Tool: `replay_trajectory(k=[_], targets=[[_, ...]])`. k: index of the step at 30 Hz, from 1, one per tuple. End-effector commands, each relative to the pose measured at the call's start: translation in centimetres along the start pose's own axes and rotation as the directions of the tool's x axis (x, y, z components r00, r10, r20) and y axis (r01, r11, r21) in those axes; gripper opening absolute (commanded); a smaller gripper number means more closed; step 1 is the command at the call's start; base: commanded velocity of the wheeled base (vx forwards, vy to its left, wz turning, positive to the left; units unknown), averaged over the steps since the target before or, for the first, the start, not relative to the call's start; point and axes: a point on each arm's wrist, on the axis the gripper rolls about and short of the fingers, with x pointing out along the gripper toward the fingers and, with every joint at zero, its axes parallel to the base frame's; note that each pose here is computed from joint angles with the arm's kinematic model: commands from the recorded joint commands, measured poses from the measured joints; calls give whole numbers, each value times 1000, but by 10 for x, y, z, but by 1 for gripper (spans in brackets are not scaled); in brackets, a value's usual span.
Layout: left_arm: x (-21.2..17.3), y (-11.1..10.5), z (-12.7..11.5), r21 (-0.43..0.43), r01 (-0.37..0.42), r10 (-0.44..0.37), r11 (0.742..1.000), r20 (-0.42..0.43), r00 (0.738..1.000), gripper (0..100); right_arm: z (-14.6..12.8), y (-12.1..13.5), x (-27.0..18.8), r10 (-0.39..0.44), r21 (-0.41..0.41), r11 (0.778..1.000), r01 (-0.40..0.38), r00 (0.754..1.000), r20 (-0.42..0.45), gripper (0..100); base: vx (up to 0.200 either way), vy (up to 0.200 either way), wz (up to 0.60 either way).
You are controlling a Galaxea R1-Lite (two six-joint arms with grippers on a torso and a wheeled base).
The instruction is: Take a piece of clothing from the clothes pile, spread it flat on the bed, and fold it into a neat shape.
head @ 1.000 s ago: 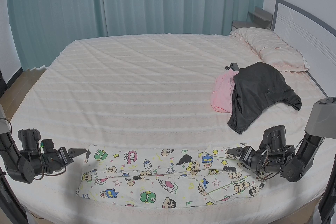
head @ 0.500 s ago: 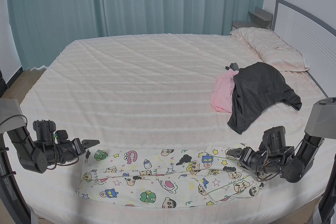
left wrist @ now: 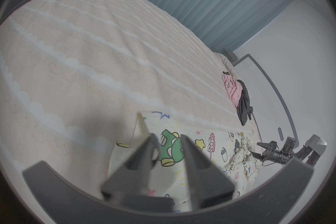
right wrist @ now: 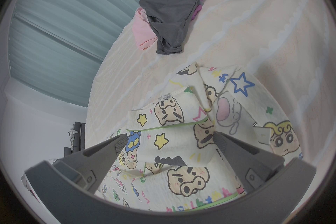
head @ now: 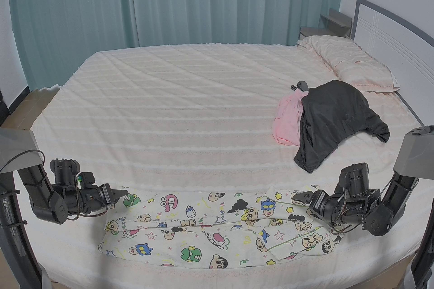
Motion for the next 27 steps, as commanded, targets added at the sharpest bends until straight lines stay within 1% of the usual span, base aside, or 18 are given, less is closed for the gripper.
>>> replay_trajectory(k=[1, 3, 10, 11, 13, 17, 22, 27], targets=[[5, 4, 3, -2, -4, 4, 1000, 6, 1000, 0, 0, 0, 0, 0, 0, 1000, 0, 1000, -1, 100, 0, 0, 0], [8, 6, 6, -2, -5, 5, 1000, 10, 1000, 0, 0, 0, 0, 0, 0, 1000, 0, 1000, -1, 100, 0, 0, 0], [11, 3, 18, 3, -21, 21, 1000, 23, 1000, 0, 0, 0, 0, 1, 0, 1000, -1, 1000, 0, 100, 0, 0, 0], [12, 2, 22, 8, -40, 40, 999, 40, 998, 0, 0, 0, 0, 1, -1, 1000, -1, 1000, 0, 100, 0, 0, 0], [13, 2, 26, 14, -52, 51, 999, 58, 997, 0, 0, 0, 0, 2, 0, 1000, -2, 1000, 1, 100, 0, 0, 0], [10, -4, 35, 23, -45, 43, 999, 86, 995, 0, 1, 0, 1, 2, 1, 1000, -2, 1000, 2, 100, 0, 0, 0], [3, -16, 44, 32, -35, 32, 999, 85, 996, 0, 1, 0, 1, 2, 1, 1000, -2, 1000, 2, 100, 0, 0, 0], [5, -20, 56, 35, -33, 29, 999, 95, 995, 0, 2, 1, 0, 4, 2, 1000, -4, 1000, 7, 100, 0, 0, 0]])
